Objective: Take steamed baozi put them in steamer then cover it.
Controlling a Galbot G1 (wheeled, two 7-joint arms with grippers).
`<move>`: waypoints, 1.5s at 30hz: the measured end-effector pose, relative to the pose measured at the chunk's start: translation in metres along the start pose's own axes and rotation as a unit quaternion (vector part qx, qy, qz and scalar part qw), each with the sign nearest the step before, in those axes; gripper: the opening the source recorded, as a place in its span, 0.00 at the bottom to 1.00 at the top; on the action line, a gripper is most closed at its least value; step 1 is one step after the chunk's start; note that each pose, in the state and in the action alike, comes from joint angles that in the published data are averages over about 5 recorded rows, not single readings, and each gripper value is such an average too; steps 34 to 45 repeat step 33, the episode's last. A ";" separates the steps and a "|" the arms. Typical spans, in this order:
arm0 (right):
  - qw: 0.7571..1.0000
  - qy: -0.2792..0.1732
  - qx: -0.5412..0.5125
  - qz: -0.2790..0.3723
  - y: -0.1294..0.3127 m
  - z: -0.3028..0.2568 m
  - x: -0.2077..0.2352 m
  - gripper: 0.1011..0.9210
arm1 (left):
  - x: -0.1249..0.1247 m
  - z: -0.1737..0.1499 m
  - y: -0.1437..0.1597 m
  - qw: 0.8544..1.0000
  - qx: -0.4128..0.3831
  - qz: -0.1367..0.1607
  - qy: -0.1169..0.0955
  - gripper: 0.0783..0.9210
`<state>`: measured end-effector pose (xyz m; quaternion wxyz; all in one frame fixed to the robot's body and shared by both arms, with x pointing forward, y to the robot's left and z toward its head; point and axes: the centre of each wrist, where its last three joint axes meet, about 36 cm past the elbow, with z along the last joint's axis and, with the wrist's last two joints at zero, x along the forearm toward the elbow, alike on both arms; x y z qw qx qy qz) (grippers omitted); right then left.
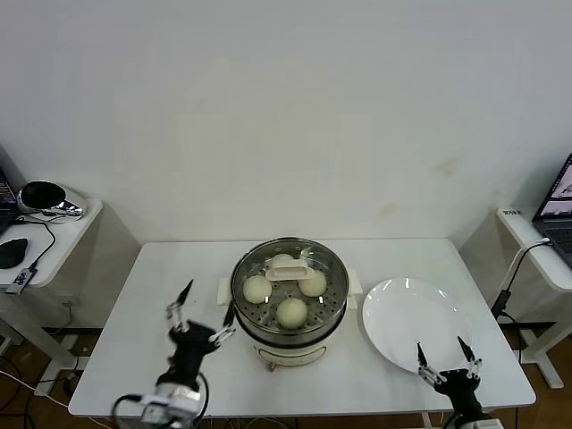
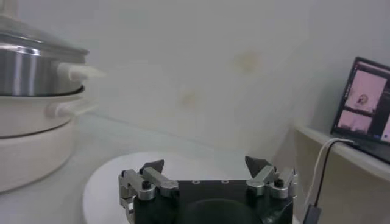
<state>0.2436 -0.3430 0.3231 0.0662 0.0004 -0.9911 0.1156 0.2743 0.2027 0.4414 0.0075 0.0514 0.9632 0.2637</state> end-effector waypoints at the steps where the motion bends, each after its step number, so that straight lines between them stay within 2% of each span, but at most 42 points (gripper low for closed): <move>1: 1.000 0.001 -0.003 -0.005 0.001 0.000 0.001 0.88 | 0.006 0.006 0.002 1.000 0.027 -0.002 0.009 0.88; 8: 0.999 0.006 -0.023 -0.039 0.013 0.001 0.010 0.88 | 0.037 0.042 0.002 0.985 0.157 -0.016 0.070 0.88; 18: 0.996 0.009 -0.049 -0.073 0.032 0.005 0.029 0.88 | 0.057 0.082 -0.001 0.966 0.228 -0.032 0.115 0.88; 31: 0.992 0.023 -0.073 -0.096 0.049 -0.001 0.043 0.88 | 0.073 0.110 0.004 0.954 0.255 -0.032 0.156 0.88; 45: 0.992 0.024 -0.074 -0.098 0.050 -0.002 0.044 0.88 | 0.074 0.111 0.003 0.953 0.257 -0.031 0.158 0.88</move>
